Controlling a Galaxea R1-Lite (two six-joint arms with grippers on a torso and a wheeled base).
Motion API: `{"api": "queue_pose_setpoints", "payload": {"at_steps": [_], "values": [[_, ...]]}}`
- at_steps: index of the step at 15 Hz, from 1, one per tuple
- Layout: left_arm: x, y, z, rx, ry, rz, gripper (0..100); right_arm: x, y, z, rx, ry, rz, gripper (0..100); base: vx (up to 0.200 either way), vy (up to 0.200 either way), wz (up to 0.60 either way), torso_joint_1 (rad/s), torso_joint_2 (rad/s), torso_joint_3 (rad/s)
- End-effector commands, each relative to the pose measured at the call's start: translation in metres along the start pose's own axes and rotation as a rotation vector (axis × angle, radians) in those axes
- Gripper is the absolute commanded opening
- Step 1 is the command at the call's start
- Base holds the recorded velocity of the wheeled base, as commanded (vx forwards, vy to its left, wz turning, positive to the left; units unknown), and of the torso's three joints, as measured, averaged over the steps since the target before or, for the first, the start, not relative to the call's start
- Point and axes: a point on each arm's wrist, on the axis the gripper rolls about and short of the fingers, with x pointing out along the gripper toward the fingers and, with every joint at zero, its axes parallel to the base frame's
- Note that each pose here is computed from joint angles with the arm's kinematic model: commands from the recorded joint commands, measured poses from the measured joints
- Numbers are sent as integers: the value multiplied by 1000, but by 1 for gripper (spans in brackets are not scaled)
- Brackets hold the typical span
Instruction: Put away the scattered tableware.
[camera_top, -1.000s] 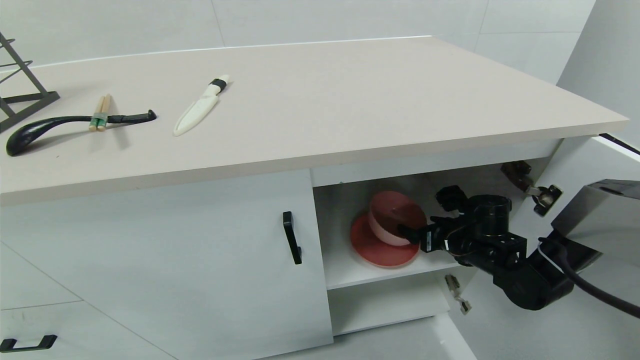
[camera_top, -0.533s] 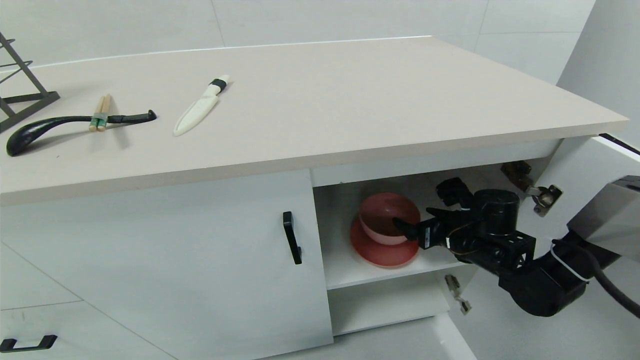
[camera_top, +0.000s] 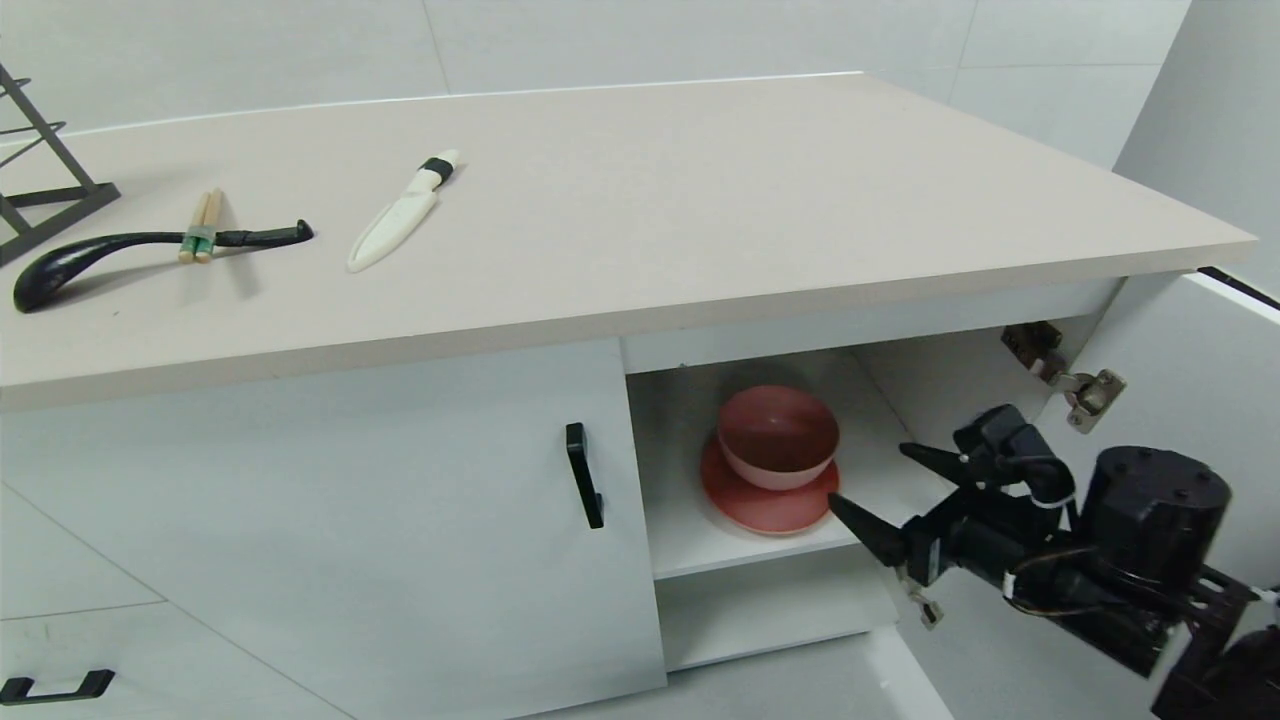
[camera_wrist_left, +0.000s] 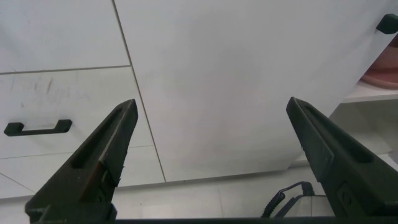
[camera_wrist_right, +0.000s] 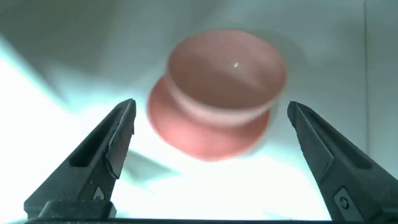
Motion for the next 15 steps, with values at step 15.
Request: {"api": "queue_pose_setpoints", "payload": {"at_steps": [15], "values": [[0, 0, 0, 0, 3, 1, 100, -277, 38, -39, 76, -19, -381, 100, 0, 0, 0, 0, 0, 0]]}}
